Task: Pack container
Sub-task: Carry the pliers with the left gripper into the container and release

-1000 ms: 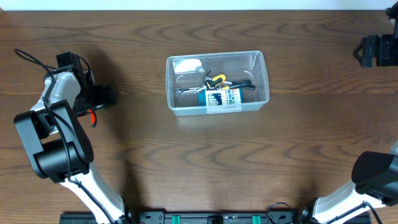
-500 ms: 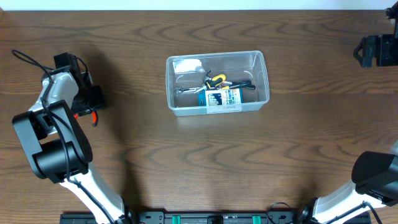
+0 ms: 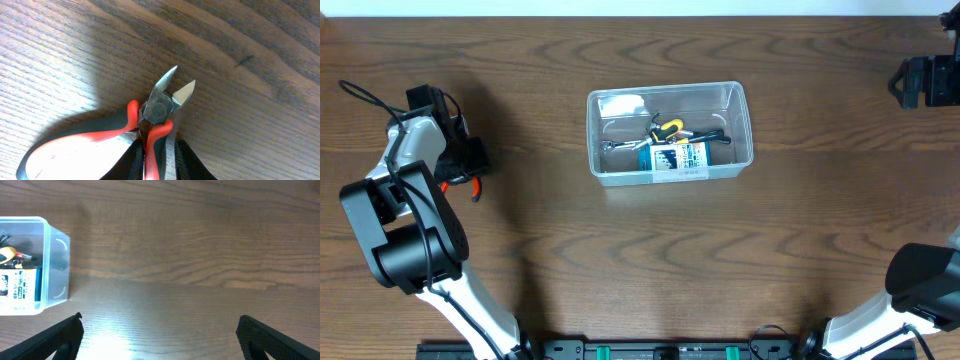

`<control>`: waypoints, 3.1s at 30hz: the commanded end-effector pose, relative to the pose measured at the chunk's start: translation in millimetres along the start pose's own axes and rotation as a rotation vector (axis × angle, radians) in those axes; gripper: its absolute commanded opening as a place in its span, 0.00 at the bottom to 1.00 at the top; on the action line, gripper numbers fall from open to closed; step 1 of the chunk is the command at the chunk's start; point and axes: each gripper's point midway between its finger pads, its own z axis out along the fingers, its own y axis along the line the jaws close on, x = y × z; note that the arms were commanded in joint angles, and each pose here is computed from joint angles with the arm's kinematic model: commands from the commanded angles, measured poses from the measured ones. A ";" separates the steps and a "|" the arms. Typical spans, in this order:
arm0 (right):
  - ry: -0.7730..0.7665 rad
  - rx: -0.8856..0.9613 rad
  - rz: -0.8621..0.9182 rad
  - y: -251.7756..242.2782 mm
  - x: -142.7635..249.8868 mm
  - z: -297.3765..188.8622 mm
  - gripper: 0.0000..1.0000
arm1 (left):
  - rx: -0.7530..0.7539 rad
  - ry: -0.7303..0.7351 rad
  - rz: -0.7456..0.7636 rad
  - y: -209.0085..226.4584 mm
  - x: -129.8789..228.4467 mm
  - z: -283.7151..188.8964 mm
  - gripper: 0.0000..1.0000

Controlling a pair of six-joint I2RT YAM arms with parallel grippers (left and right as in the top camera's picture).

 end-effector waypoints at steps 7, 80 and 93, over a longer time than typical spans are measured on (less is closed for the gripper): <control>-0.004 -0.006 0.007 2.9 -1.5 -0.7 0.99 | 0.037 0.085 0.001 -6.4 19.1 21.8 0.06; -0.091 -0.127 -0.136 79.4 -38.8 9.8 0.99 | 0.026 -0.495 1.419 -301.1 43.8 -180.9 0.98; -0.171 0.002 -0.281 120.6 -66.4 1.8 0.99 | 0.004 -0.779 0.659 -140.1 -15.6 -314.5 0.98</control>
